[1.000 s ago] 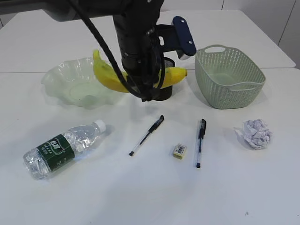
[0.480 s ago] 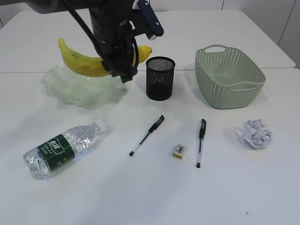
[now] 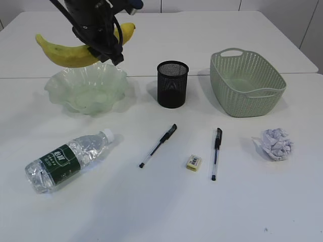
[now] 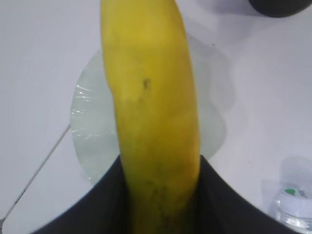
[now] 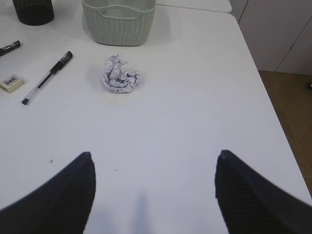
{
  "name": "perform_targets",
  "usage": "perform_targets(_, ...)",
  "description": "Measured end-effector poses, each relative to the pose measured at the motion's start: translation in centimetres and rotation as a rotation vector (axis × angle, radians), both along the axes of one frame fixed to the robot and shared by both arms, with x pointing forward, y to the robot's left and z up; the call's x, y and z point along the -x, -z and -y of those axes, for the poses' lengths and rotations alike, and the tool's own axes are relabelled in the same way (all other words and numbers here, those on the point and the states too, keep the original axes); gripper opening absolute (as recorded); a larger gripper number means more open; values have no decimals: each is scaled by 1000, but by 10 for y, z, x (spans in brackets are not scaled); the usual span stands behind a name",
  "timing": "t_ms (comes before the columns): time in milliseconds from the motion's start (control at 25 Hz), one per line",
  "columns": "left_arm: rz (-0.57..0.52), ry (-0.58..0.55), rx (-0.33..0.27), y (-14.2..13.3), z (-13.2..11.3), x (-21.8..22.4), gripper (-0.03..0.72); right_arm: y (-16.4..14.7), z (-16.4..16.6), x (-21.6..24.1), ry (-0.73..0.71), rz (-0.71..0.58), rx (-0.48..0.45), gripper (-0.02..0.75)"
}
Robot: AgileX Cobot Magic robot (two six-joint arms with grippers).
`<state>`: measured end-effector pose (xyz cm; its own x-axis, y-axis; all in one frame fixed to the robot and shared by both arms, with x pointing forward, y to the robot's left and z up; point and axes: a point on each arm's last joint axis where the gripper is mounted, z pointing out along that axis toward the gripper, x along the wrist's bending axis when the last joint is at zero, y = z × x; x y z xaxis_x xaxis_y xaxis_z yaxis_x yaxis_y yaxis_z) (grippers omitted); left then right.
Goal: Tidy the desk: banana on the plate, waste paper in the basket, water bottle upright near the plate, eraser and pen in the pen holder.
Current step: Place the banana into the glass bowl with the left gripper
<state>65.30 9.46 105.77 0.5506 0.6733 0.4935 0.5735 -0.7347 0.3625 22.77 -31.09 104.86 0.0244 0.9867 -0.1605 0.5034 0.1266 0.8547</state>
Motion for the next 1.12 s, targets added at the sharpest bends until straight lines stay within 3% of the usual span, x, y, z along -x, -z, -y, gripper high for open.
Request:
perform_targets(360,66,-86,94,-3,-32,-22,232,0,0,0,0,0,0,567)
perform_targets(1120,117,-243,451,0,-86,-56,233,0,0,0,-1,0,-1,567)
